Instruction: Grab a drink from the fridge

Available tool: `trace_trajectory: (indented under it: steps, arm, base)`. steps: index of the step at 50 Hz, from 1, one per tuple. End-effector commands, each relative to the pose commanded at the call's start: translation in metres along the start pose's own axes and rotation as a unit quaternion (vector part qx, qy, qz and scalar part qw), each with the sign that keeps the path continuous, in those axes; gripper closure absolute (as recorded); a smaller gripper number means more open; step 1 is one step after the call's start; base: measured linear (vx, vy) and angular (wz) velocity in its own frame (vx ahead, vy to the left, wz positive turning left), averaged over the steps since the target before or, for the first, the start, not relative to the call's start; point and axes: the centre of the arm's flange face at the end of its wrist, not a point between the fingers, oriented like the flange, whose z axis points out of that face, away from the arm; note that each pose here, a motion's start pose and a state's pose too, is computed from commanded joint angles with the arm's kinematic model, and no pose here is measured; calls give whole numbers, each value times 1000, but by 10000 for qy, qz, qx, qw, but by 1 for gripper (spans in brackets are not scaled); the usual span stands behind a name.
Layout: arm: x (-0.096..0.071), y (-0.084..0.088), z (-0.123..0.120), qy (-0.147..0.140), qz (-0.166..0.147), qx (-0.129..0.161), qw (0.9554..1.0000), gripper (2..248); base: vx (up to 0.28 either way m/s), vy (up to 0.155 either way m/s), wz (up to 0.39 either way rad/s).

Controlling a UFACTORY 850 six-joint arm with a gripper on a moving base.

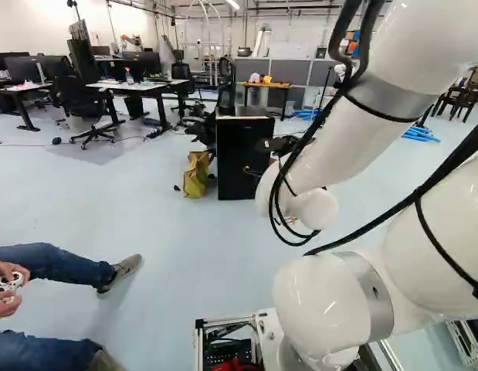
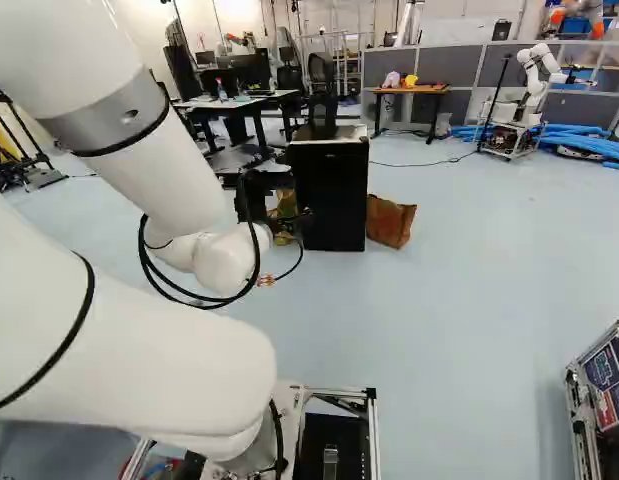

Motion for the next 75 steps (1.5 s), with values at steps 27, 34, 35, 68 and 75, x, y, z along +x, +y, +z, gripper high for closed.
trace_trajectory:
  steps: [27,34,35,68,75]
  arm:
    - [0,0,0,0,0,0,10000,3]
    - [0,0,0,0,0,0,10000,3]
    - [0,0,0,0,0,0,10000,3]
    - [0,0,0,0,0,0,10000,3]
    - [0,0,0,0,0,0,10000,3]
  base:
    - [164,40,-25]
    - [167,45,-22]
    - [194,50,-29]
    - [169,47,-20]
    - [175,49,-16]
